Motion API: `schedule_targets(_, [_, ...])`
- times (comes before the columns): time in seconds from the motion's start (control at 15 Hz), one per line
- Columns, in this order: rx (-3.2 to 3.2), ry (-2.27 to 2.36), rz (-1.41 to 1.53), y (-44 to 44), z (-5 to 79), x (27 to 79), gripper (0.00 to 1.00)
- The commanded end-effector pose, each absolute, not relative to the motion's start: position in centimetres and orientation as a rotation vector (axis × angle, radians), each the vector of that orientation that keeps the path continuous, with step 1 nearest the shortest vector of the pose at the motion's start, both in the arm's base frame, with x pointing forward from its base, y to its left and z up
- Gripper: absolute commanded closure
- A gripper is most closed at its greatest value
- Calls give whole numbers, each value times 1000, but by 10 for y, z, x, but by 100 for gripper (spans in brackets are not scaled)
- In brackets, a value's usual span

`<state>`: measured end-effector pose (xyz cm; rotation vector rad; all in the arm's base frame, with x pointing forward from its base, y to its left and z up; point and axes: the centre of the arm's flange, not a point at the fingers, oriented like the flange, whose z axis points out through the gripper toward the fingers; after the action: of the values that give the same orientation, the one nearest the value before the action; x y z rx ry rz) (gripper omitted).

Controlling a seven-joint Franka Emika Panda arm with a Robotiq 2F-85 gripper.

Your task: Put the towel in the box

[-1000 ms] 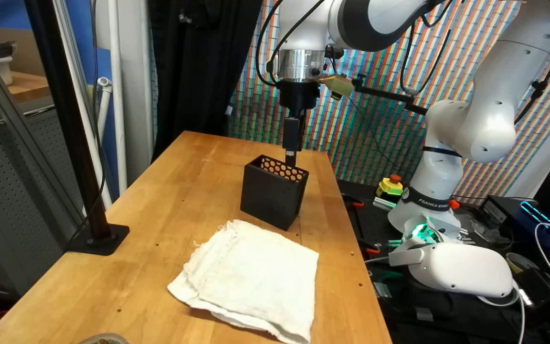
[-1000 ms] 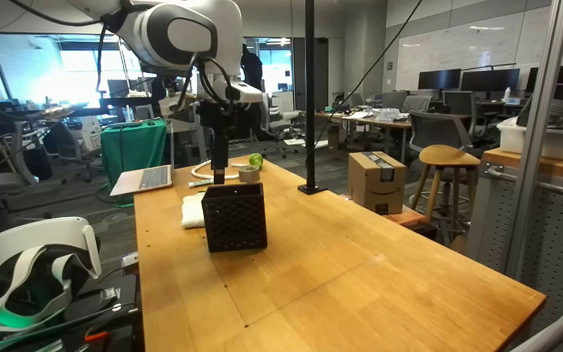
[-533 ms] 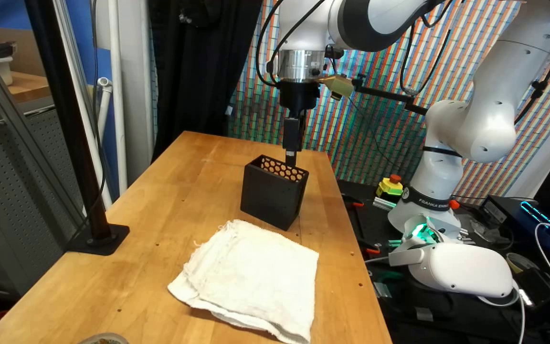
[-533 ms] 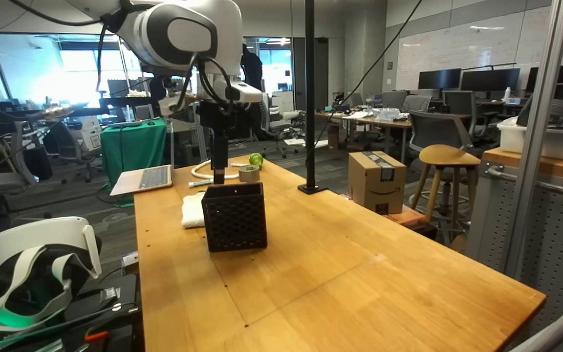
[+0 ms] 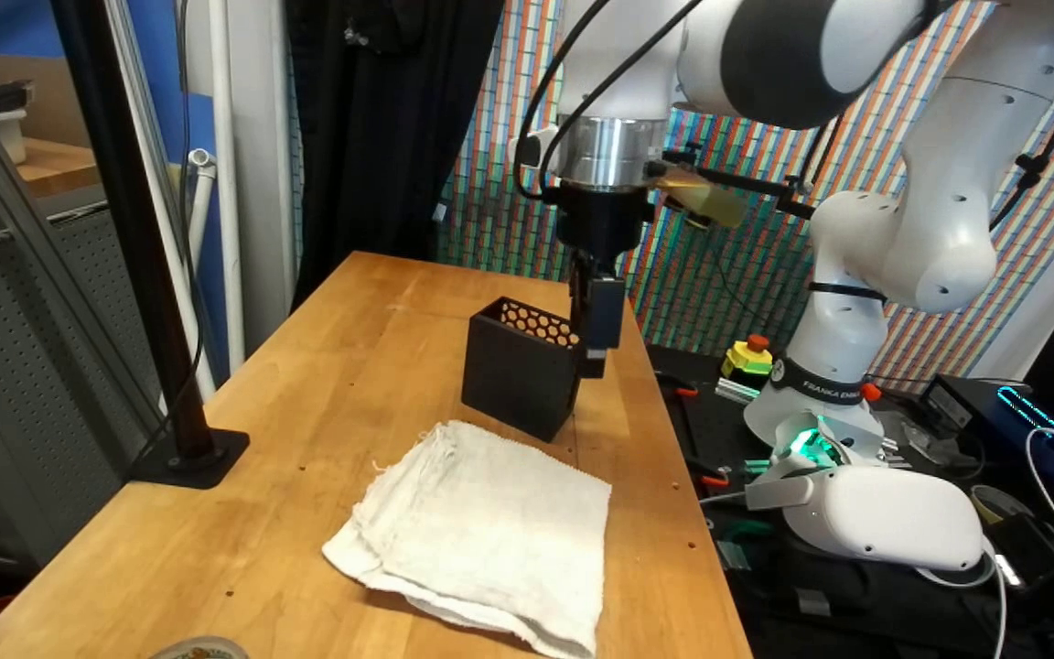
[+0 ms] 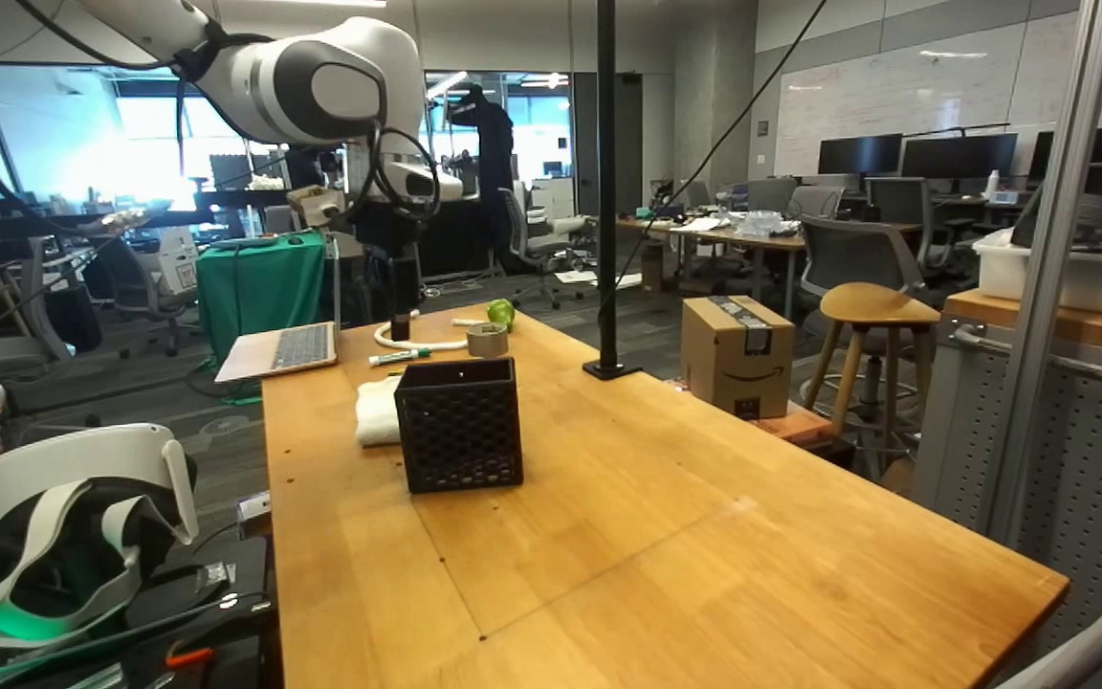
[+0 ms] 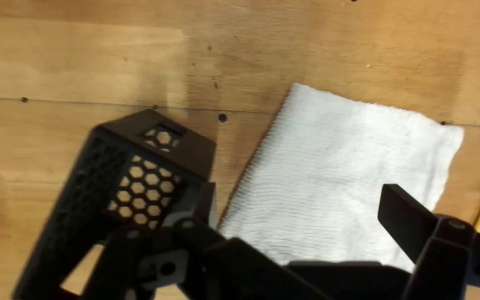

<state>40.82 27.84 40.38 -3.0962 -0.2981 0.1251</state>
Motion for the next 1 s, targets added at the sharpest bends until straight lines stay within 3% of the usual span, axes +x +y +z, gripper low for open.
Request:
schedule_targets(0.0, [-3072,-596,4,356,410,406,0])
schedule_targets(0.53, [-2941,-1284,-268,456,389,427,0])
schedule_targets(0.93, [-2879,-1460,-100,445,328,475,0])
